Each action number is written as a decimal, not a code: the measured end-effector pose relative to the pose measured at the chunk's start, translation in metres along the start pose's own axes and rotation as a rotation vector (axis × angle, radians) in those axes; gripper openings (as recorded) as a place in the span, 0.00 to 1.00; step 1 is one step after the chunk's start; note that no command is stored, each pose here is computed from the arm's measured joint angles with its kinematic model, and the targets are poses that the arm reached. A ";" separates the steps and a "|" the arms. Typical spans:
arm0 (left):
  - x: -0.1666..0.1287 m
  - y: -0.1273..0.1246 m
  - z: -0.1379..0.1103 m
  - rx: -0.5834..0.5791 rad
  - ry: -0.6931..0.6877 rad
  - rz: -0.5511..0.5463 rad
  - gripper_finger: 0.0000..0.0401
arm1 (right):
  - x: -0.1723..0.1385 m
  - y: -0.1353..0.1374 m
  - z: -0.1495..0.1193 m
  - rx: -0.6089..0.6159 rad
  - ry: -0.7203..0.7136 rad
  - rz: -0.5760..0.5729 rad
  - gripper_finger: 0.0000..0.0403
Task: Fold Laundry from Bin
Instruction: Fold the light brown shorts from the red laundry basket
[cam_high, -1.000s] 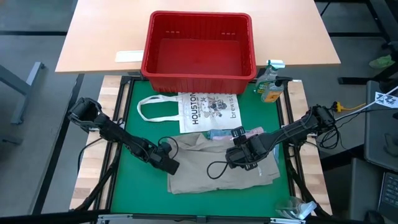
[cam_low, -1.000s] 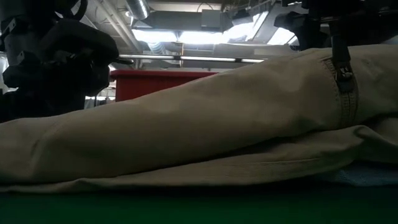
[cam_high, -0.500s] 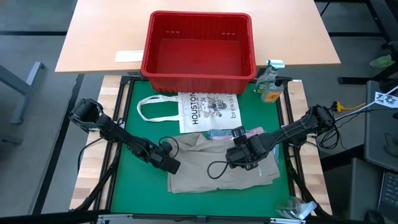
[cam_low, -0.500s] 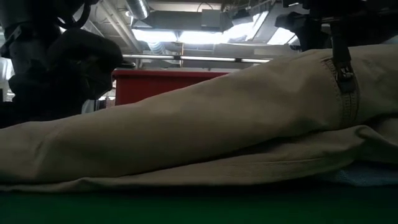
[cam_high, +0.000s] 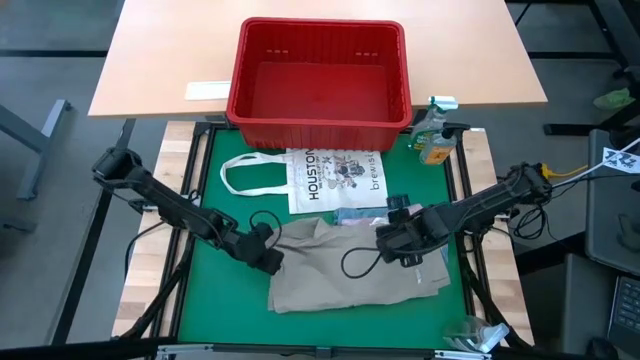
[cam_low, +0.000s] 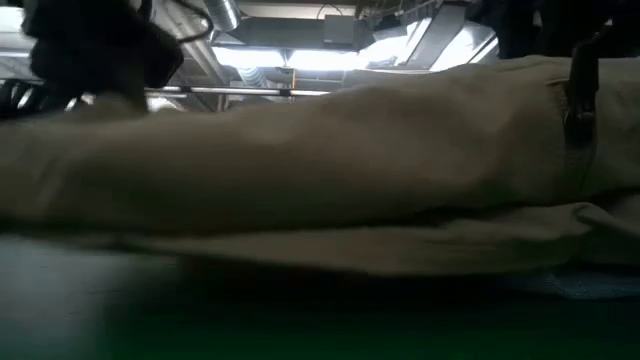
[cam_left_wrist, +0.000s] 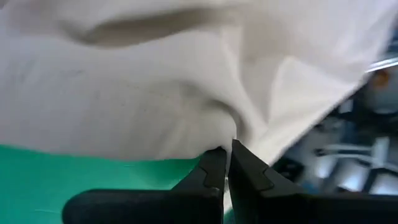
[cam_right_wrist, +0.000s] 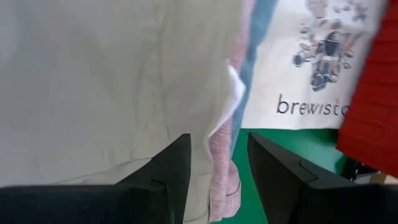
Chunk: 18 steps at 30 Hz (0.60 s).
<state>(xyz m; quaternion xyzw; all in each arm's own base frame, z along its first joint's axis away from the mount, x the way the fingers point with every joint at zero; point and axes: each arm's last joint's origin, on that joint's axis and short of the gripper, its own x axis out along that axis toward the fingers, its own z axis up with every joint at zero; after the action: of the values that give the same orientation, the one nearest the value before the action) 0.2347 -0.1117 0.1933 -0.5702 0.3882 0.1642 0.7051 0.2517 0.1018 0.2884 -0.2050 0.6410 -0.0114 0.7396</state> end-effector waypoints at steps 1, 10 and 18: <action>-0.004 -0.003 0.001 -0.017 -0.007 -0.028 0.00 | -0.004 -0.002 -0.003 0.023 -0.017 -0.002 0.40; -0.015 -0.042 0.024 -0.042 -0.196 -0.408 0.00 | -0.030 -0.014 -0.022 0.175 -0.125 0.011 0.40; -0.019 -0.091 0.052 0.168 -0.353 -0.451 0.00 | -0.039 -0.019 -0.031 0.210 -0.161 0.017 0.40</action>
<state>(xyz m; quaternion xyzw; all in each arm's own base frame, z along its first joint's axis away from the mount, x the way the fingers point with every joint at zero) 0.3019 -0.0863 0.2715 -0.5444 0.1355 0.0674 0.8250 0.2200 0.0869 0.3286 -0.1215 0.5766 -0.0557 0.8060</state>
